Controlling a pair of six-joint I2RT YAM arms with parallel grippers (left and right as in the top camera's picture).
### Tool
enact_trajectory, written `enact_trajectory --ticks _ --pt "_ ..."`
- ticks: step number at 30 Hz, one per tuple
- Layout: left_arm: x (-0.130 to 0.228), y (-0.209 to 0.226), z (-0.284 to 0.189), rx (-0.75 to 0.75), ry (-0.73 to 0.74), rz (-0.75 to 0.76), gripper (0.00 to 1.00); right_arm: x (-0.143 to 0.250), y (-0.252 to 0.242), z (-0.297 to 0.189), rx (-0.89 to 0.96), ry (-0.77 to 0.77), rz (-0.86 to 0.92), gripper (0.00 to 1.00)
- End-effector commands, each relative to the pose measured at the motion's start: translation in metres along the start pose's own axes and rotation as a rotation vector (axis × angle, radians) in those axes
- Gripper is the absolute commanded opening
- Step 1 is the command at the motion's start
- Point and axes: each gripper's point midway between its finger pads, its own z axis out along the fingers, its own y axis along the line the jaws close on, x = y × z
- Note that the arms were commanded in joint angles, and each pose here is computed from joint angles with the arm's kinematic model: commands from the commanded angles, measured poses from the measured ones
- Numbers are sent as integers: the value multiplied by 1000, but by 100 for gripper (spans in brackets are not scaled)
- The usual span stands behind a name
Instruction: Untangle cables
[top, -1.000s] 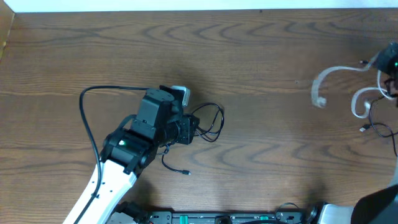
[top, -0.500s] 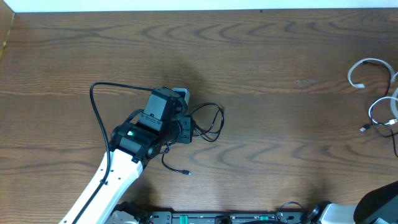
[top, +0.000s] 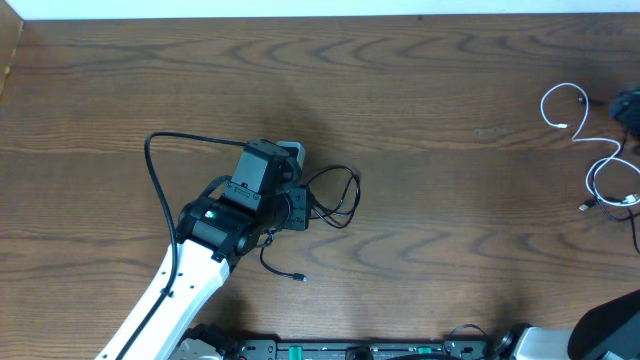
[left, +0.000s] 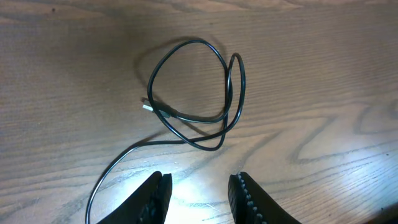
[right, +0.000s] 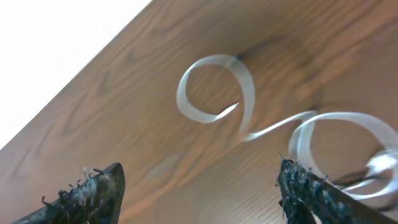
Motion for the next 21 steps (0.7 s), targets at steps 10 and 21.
enact_trajectory --ticks 10,21 --pt "-5 3 2 -19 0 -4 36 185 111 19 -296 503 -268 77" --pt "8 35 22 -183 80 -69 36 320 206 4 -608 638 -469 78"
